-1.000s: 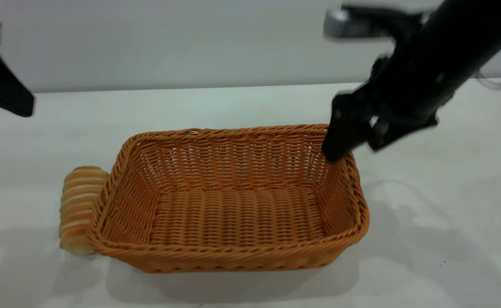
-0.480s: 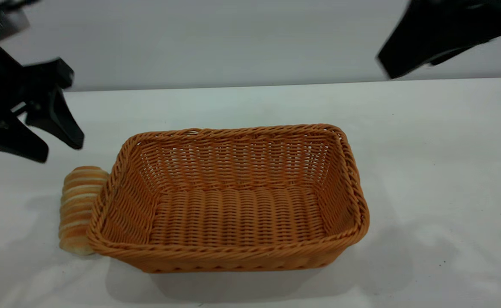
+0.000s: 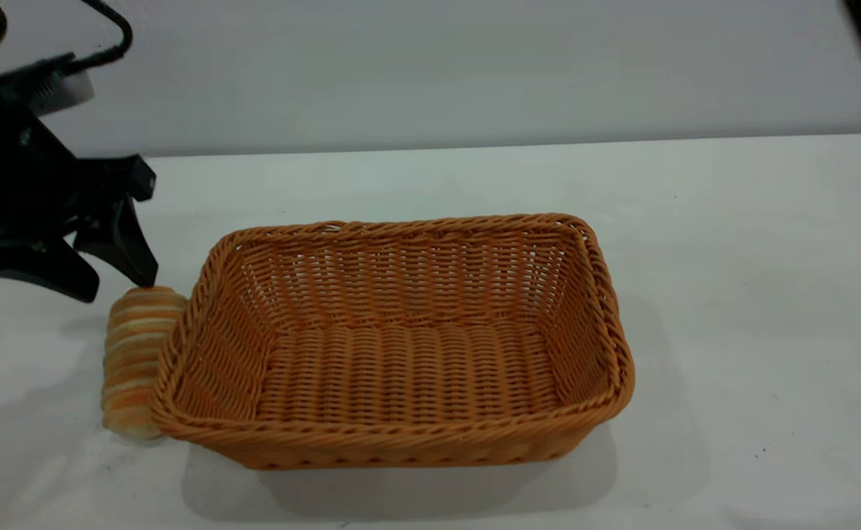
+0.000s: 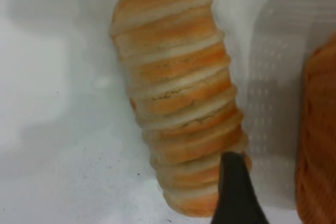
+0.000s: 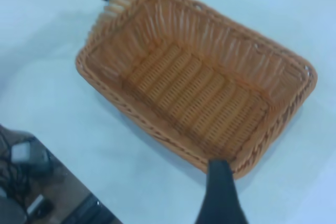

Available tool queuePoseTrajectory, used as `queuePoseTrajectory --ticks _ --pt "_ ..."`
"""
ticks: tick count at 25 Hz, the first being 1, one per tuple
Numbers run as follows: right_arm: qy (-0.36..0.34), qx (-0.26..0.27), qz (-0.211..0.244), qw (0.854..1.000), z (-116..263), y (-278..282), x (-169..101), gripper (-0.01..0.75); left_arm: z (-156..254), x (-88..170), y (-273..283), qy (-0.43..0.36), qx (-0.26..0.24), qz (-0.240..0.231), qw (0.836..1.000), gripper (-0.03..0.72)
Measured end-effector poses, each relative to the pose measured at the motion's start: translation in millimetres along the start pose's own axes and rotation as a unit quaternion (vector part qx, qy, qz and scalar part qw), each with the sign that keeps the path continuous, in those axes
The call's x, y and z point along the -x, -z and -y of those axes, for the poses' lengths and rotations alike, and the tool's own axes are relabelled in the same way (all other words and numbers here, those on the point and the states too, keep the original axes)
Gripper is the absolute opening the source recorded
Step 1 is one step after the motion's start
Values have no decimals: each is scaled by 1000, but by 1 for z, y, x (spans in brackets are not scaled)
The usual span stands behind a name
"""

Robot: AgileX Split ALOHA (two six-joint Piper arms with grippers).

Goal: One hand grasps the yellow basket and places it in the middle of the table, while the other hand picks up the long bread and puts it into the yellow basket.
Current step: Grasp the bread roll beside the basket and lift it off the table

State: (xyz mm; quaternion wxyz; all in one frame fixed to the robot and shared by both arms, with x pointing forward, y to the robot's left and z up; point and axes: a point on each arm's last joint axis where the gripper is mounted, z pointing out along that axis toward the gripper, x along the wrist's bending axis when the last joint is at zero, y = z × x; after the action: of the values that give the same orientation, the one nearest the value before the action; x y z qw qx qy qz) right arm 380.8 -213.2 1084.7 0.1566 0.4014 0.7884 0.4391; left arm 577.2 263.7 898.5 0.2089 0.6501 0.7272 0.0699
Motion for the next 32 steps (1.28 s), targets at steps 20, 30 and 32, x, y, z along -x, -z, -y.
queuePoseTrajectory --ticks 20,30,32 --pt "1 -6 -11 1000 6 14 -7 546 14 -37 -56 57 -31 -44 997 523" --pt "1 -6 -10 1000 6 14 -7 546 9 -24 -74 57 -25 -37 997 375" --pt "0 -6 -10 1000 6 14 -7 546 7 -23 -74 52 -21 -37 998 247"
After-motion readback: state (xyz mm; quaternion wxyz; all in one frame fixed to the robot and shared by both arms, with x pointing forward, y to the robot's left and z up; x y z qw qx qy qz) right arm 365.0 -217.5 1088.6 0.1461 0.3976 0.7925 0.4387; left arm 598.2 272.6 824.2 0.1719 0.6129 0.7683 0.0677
